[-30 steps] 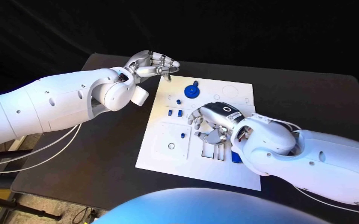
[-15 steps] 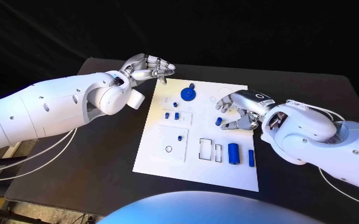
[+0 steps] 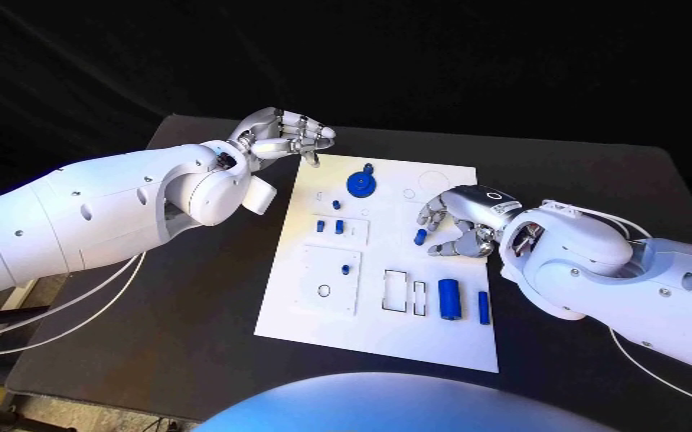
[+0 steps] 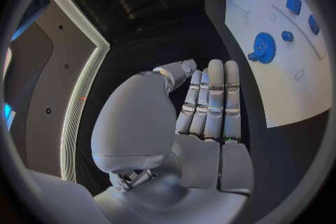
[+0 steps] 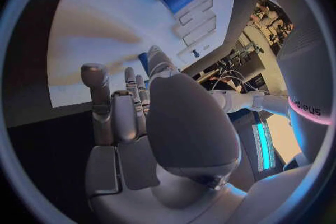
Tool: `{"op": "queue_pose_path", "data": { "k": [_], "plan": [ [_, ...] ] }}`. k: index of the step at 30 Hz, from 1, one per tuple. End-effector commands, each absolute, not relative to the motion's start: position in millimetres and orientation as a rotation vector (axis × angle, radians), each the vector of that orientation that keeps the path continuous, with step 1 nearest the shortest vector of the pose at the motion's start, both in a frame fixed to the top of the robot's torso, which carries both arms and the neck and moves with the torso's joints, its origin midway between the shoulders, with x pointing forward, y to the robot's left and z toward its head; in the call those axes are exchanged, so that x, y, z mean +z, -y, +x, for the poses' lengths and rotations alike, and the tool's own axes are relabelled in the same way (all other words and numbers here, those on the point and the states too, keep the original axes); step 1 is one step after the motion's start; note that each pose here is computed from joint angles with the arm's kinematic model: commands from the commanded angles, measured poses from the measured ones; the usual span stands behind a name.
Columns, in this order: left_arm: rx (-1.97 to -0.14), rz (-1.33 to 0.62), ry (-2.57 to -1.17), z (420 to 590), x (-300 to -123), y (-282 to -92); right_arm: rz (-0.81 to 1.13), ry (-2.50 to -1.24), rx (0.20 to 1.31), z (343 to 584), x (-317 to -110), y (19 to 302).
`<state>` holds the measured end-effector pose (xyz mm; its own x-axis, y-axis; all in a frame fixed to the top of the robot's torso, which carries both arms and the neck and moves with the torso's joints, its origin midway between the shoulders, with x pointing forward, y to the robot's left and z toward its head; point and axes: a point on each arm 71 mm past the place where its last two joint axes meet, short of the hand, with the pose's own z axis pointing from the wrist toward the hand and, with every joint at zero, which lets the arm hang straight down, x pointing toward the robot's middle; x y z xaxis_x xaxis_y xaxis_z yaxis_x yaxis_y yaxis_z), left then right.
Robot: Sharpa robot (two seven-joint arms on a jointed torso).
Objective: Assemble the parts on the task board
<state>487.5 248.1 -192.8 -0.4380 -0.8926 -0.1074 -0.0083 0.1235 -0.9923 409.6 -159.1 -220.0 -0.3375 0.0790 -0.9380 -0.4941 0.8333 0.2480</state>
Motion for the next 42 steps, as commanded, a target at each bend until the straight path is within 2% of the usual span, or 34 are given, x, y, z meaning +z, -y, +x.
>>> {"op": "queue_pose_path", "data": {
  "k": [1,32,42],
  "plan": [
    [-1.439,-0.885,-1.622,486.7,-191.9,-245.9,-0.336,-1.830,0.620,408.8,-221.7,154.9],
    [-1.440,-0.883,-1.637,486.2,-192.4,-245.8,-0.326,-1.830,0.642,409.7,-225.7,146.0],
    [-1.439,-0.883,-1.640,486.1,-192.5,-246.2,-0.290,-1.781,0.638,411.5,-222.4,146.6]
  ]
}}
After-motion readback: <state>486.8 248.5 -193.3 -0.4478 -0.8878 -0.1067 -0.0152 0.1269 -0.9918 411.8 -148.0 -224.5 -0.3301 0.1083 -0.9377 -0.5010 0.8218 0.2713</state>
